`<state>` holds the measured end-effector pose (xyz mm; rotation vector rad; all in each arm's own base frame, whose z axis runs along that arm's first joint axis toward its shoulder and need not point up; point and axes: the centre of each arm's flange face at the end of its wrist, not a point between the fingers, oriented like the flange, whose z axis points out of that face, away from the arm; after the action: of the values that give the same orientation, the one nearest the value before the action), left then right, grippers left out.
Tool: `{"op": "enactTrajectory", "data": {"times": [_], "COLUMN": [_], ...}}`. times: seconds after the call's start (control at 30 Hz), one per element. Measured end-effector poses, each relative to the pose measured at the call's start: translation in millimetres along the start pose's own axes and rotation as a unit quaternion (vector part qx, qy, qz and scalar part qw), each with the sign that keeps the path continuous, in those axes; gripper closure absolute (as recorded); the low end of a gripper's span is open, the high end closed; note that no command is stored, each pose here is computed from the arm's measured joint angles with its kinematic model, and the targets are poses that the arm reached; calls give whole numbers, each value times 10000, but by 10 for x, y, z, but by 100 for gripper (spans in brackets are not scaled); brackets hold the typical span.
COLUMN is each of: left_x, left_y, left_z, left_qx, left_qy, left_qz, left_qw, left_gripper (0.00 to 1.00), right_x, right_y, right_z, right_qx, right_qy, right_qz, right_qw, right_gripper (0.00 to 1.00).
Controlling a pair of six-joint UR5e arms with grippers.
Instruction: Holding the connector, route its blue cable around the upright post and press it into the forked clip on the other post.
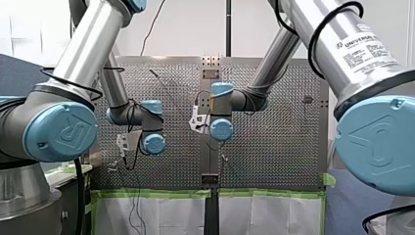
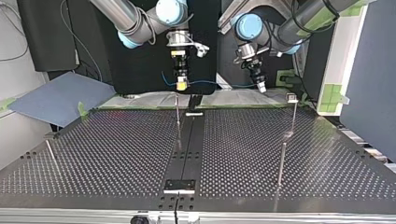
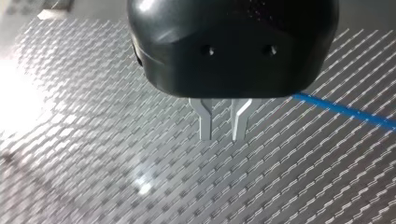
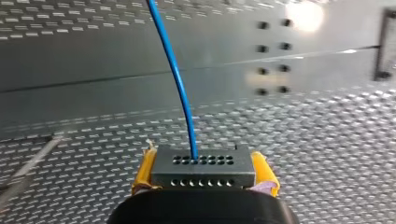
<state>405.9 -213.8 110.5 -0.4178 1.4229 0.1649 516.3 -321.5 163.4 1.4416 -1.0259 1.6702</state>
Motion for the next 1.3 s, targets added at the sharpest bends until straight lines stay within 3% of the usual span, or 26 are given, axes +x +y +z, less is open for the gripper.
{"op": "enactTrajectory", "data": {"times": [0.13, 0.37, 0.57, 0.77, 1.0, 1.3], "left_x": [-202, -555, -916, -1336, -1878, -2252], "left_y": [-23, -156, -267, -367, -455, -339], "left_z": [197, 414, 588, 755, 902, 882], "left_qx": [-242, -328, -401, -419, -418, -641], "left_qy": [-167, -404, -629, -867, -1148, -1285], "left_qz": [-271, -730, -1160, -1613, -2114, -2502], "left_qw": [9992, 9960, 9904, 9822, 9697, 9575], "left_gripper": [76, 76, 76, 76, 76, 76], "right_x": [284, 678, 853, 1033, 1222, 1486], "right_y": [51, -2, -112, -223, -359, -465], "right_z": [194, 360, 472, 578, 673, 785], "right_qx": [17, 253, 512, 776, 1064, 1141], "right_qy": [245, 543, 569, 570, 582, 609], "right_qz": [37, 54, -20, -51, -63, -115], "right_qw": [9997, 9982, 9971, 9953, 9926, 9915], "right_gripper": [100, 100, 100, 100, 100, 100]}}
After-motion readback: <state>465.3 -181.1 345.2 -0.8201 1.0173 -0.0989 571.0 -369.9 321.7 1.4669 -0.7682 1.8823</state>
